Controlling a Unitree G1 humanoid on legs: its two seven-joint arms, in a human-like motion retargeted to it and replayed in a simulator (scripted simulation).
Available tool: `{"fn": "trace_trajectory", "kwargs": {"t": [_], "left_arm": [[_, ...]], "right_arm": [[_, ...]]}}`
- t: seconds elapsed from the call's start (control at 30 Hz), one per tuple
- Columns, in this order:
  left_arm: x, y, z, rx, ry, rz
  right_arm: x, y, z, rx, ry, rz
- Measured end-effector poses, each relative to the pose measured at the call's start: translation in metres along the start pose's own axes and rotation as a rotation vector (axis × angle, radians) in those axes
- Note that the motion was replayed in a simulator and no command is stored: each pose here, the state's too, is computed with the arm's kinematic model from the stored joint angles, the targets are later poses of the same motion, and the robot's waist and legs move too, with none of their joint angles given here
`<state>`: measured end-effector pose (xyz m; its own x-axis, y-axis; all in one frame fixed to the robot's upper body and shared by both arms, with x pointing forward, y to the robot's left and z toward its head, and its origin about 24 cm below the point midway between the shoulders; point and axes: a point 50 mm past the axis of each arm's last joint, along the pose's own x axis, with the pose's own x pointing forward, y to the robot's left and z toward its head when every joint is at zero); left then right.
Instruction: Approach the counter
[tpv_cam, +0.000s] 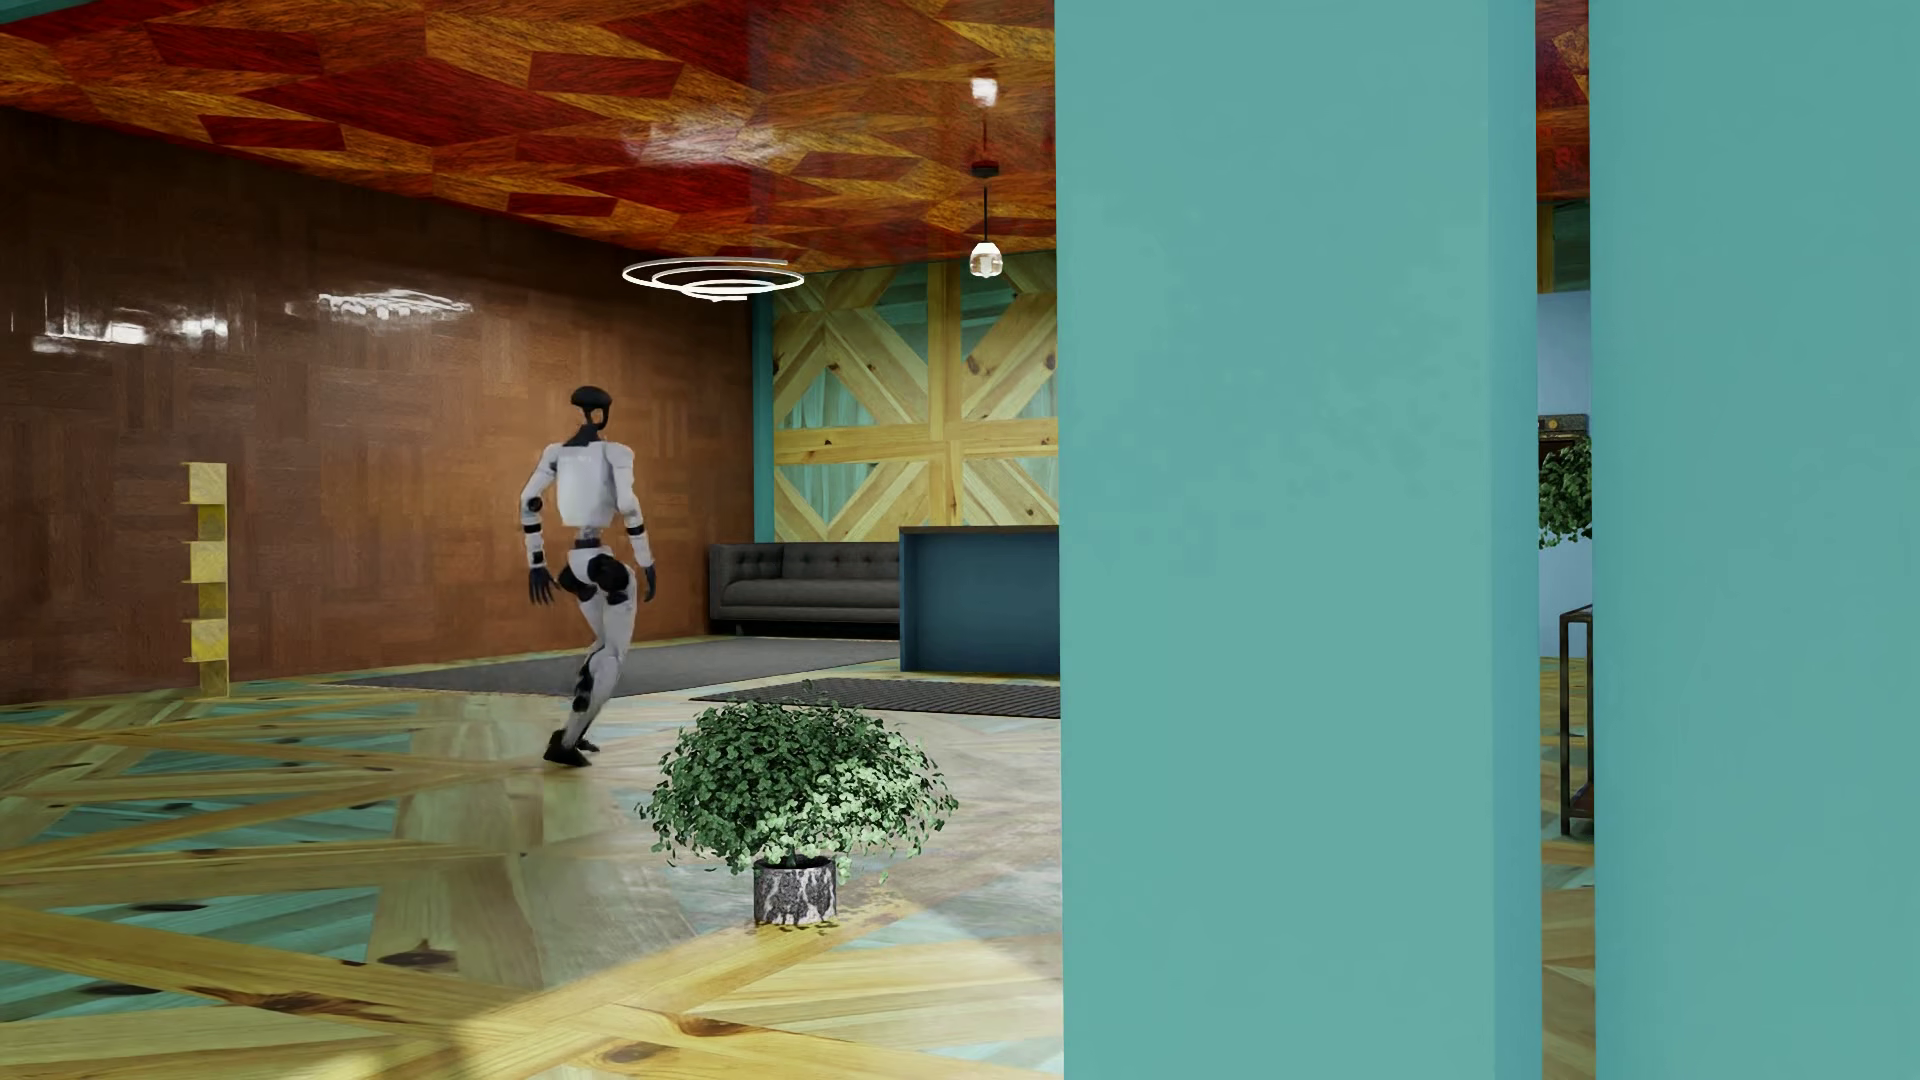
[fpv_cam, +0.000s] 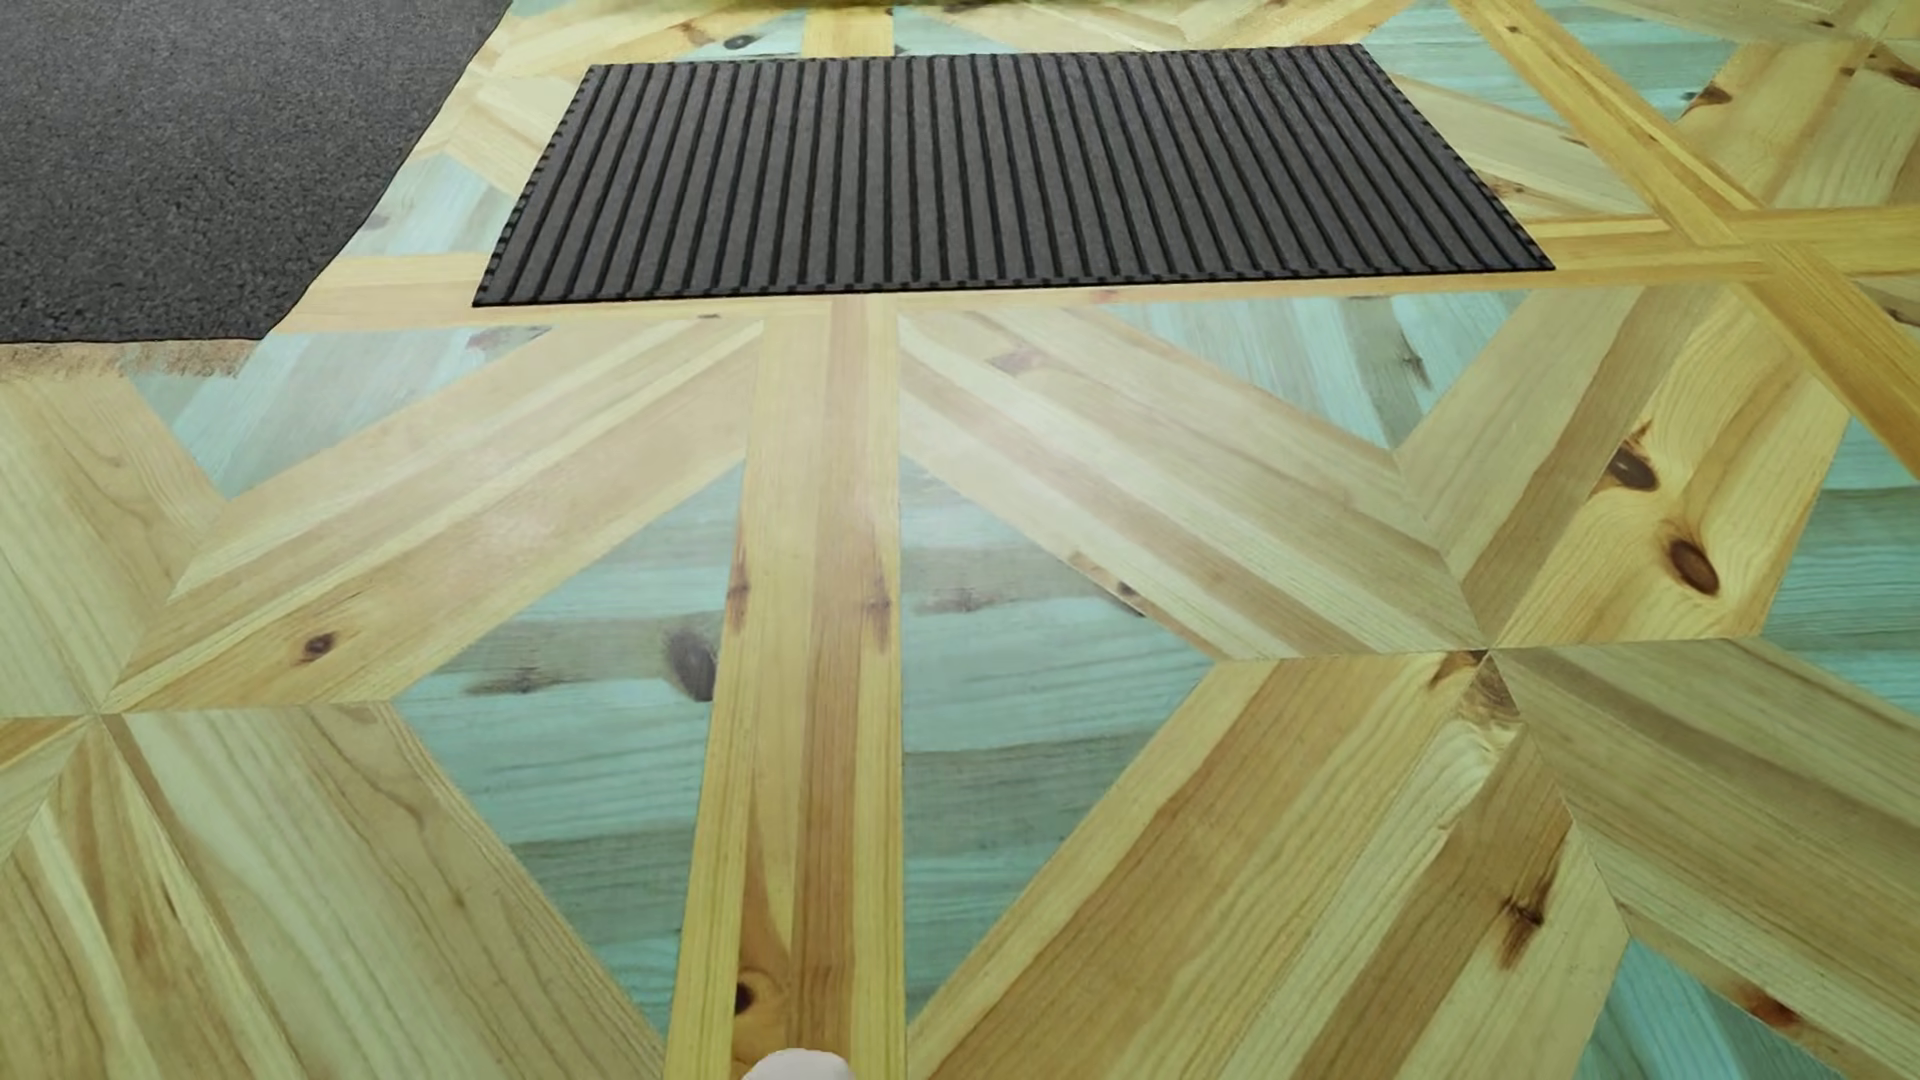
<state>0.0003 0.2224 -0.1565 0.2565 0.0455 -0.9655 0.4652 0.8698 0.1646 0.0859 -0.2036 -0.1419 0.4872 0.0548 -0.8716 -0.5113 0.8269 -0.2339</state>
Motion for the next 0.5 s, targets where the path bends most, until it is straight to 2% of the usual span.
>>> {"fn": "trace_trajectory", "kwargs": {"t": [0.1, 0.2, 0.27, 0.33, 0.5], "left_arm": [[-0.003, -0.002, -0.005, -0.021, 0.005, 0.002], [-0.004, -0.005, -0.019, -0.033, 0.061, -0.001], [-0.005, -0.006, -0.033, -0.019, 0.134, -0.009], [-0.001, -0.004, -0.027, -0.019, 0.132, -0.004], [0.008, 0.019, 0.044, -0.009, -0.126, 0.050]], "right_arm": [[0.007, -0.037, 0.064, -0.008, -0.213, -0.097], [0.004, -0.045, 0.073, 0.038, -0.258, -0.133], [0.008, -0.020, 0.043, 0.069, -0.142, -0.077], [0.008, 0.006, 0.014, 0.003, -0.023, 0.015], [-0.023, 0.050, -0.070, -0.069, 0.265, 0.161]]}}
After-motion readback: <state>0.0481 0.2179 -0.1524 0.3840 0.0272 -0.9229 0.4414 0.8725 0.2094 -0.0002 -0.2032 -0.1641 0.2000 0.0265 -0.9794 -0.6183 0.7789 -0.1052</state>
